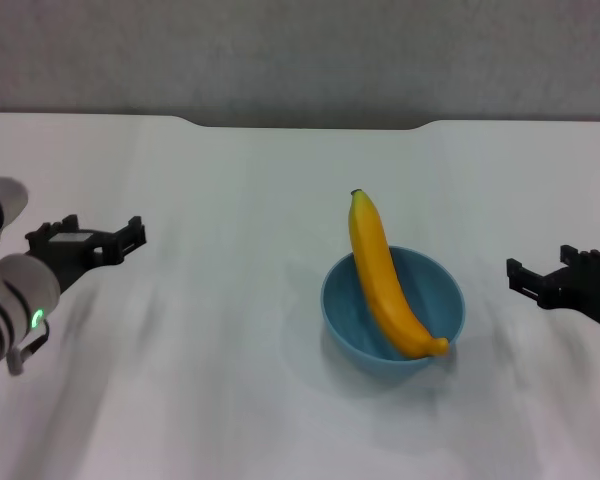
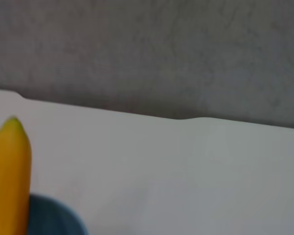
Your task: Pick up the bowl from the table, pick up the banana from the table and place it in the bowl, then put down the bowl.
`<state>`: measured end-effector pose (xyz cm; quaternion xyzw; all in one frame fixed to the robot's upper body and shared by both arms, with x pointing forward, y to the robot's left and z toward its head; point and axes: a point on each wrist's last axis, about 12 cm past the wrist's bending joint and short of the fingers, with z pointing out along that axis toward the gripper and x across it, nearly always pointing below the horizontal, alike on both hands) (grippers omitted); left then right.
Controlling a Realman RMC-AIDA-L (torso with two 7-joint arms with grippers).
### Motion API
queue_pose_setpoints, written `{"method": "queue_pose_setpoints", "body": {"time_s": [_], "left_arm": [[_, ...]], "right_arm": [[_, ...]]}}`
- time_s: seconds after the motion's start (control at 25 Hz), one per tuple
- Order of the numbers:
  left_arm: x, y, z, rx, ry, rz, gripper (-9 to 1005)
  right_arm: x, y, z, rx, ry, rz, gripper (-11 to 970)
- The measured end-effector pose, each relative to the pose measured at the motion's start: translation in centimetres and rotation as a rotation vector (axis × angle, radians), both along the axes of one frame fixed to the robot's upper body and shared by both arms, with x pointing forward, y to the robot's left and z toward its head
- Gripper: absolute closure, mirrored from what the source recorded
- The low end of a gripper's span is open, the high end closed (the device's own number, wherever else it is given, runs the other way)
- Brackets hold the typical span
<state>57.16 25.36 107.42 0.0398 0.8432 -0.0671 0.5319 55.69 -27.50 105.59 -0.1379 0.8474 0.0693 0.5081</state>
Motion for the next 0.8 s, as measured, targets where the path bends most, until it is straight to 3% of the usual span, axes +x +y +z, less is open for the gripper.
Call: {"method": "queue_pose_setpoints", "body": {"time_s": [0.08, 0.44, 0.8], "left_arm": [[-0.3, 0.5, -1.0, -0.006, -0.018, 0.005, 114], [-0.9, 0.8, -2.2, -0.030, -0.018, 0.008, 115], [-0.7, 0.9, -2.7, -0.025, -0.019, 0.007, 115]], "right_arm": [[-0.4, 0.6, -0.6, -0.043, -0.013, 0.006, 163], [-2.3, 1.2, -2.5, -0.195, -0.023, -0.030, 167], [-3.3, 2.0, -2.1, -0.342, -0.196, -0.156, 172]]}}
